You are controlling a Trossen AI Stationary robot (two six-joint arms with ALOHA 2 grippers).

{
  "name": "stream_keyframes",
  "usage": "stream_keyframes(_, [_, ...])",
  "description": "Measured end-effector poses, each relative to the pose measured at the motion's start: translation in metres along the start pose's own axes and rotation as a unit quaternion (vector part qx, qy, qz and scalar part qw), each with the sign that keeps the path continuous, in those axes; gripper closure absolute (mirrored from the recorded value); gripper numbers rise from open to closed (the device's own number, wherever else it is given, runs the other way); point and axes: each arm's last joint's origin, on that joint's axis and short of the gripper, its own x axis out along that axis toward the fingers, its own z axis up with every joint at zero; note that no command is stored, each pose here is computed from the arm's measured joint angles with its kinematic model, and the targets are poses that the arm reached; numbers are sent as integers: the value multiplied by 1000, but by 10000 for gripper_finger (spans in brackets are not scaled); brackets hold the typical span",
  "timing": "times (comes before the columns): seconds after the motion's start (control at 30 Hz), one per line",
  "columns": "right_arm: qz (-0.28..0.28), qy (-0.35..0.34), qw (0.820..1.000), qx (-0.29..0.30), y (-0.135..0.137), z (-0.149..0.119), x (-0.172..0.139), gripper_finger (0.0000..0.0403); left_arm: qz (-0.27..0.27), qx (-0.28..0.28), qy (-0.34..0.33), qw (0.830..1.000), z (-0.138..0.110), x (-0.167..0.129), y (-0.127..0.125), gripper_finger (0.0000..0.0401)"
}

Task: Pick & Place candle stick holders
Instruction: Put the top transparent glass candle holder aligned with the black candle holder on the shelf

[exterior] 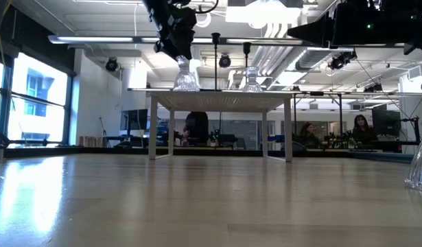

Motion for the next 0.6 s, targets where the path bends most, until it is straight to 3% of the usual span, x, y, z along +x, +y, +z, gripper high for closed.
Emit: stream_keyframes(0.6, [3, 1, 1000, 0, 0, 0, 0, 403, 10, -3, 16, 1000, 1, 13, 5, 214])
